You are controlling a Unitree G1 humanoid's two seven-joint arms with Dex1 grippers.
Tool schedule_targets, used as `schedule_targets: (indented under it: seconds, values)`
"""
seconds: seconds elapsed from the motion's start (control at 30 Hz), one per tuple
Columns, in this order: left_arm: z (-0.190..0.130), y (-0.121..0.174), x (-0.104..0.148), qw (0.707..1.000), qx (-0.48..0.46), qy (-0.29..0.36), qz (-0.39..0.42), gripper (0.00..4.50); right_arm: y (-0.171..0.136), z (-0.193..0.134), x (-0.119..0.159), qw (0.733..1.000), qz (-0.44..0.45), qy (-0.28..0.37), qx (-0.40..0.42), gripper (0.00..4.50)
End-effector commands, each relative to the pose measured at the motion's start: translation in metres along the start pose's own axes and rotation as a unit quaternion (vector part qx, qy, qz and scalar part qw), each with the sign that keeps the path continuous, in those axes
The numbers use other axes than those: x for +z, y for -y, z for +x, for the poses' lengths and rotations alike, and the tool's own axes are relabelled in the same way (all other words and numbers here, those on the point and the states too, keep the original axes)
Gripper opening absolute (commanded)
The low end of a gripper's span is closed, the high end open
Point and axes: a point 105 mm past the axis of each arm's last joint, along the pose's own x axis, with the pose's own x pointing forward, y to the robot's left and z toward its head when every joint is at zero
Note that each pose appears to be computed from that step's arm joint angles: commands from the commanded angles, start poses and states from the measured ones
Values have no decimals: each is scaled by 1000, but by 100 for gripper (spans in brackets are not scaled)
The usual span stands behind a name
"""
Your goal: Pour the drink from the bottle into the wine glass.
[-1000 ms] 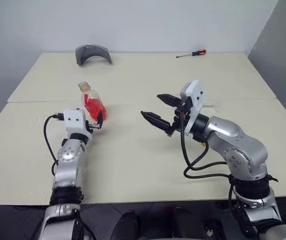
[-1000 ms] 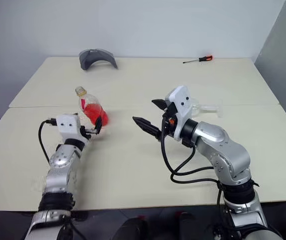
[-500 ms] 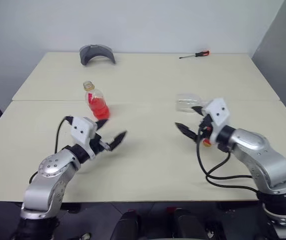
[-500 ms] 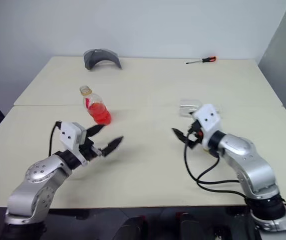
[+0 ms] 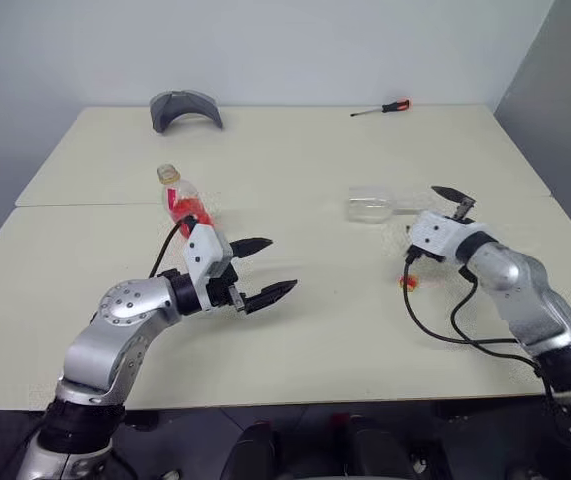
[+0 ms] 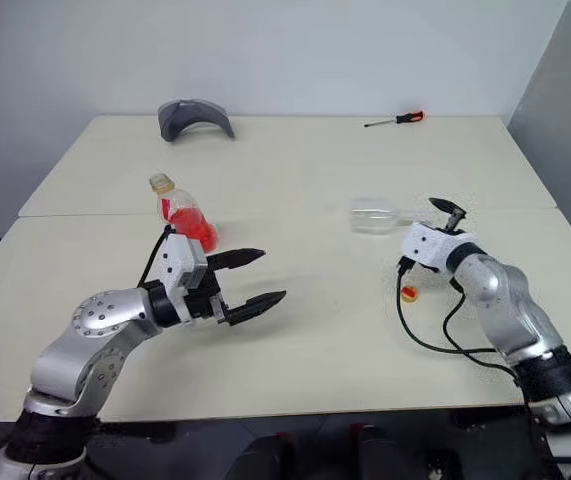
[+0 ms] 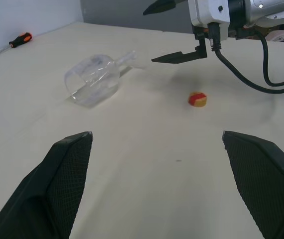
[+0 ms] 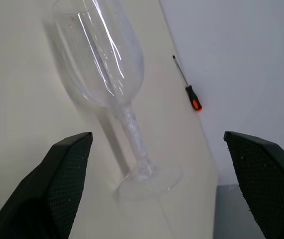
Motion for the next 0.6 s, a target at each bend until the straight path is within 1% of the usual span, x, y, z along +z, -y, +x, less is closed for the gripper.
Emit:
schedule_targets:
  seconds: [0.03, 0.2, 0.27, 0.33, 0.5, 0.6]
  values:
    - [1, -1, 7, 1000, 0, 14, 10, 448, 1, 9, -2, 998, -54, 7, -11, 450]
    - [-1, 0, 0, 1000, -4, 6, 10, 448, -1, 27, -13, 997, -75, -8, -1, 450]
    - [6, -4, 0, 1000, 6, 11, 8, 448, -3, 37, -17, 998, -66, -13, 0, 450]
    - [13, -4, 2, 1000, 9, 19, 8, 448, -2, 46, -19, 997, -76, -14, 1, 450]
    - [18, -4, 4, 999, 17, 27, 2, 448, 2, 55, -20, 996, -89, -12, -1, 450]
    - [18, -6, 6, 999, 23, 28, 4, 448, 4, 62, -23, 994, -102, -25, 9, 450]
